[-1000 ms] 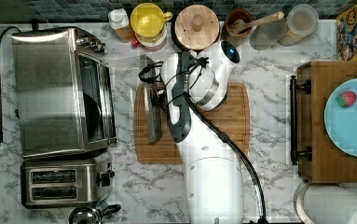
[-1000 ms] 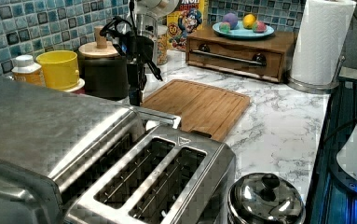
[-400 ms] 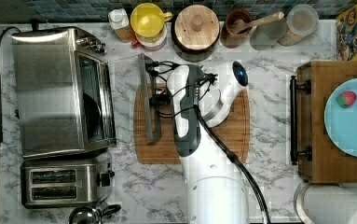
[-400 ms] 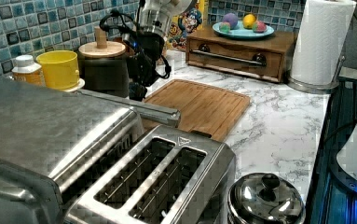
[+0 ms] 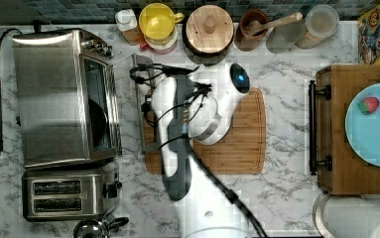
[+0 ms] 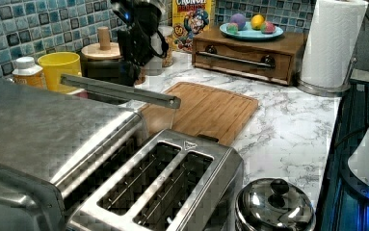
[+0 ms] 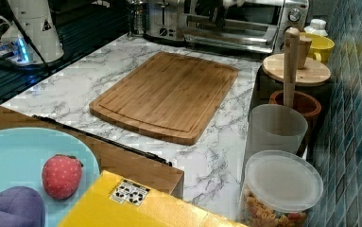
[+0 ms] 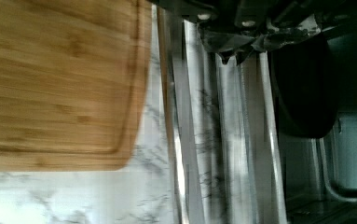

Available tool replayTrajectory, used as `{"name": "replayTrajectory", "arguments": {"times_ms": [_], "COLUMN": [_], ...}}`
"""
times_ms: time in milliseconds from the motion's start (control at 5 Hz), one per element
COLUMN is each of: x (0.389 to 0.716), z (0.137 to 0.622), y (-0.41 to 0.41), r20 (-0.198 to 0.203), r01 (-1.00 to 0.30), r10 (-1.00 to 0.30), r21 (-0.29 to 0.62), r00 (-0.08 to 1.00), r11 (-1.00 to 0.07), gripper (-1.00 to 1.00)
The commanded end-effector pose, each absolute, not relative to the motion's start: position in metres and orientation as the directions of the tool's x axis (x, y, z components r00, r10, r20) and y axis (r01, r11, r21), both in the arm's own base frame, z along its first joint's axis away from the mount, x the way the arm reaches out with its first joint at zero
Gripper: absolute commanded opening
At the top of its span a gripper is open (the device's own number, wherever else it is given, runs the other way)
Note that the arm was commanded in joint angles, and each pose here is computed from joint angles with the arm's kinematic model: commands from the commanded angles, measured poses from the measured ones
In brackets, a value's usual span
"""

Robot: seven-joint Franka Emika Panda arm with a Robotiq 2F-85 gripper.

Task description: Close the oven.

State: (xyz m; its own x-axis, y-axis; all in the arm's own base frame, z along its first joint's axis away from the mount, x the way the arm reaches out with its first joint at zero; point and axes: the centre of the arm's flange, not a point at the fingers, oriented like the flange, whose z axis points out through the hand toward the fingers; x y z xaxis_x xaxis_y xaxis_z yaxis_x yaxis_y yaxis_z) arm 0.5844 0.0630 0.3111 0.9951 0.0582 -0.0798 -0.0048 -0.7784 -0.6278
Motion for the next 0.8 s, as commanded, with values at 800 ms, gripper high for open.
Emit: {"name": "replayTrajectory", "arguments": {"times_ms": [800], "x": [0.519], "z": [0.469], "y": [0.336], "r20": [0.42], "r01": [0.079], "r10": [0.141], "r21": [0.162], "r00": [0.897], "r11": [-0.984], "gripper": [-1.0]}}
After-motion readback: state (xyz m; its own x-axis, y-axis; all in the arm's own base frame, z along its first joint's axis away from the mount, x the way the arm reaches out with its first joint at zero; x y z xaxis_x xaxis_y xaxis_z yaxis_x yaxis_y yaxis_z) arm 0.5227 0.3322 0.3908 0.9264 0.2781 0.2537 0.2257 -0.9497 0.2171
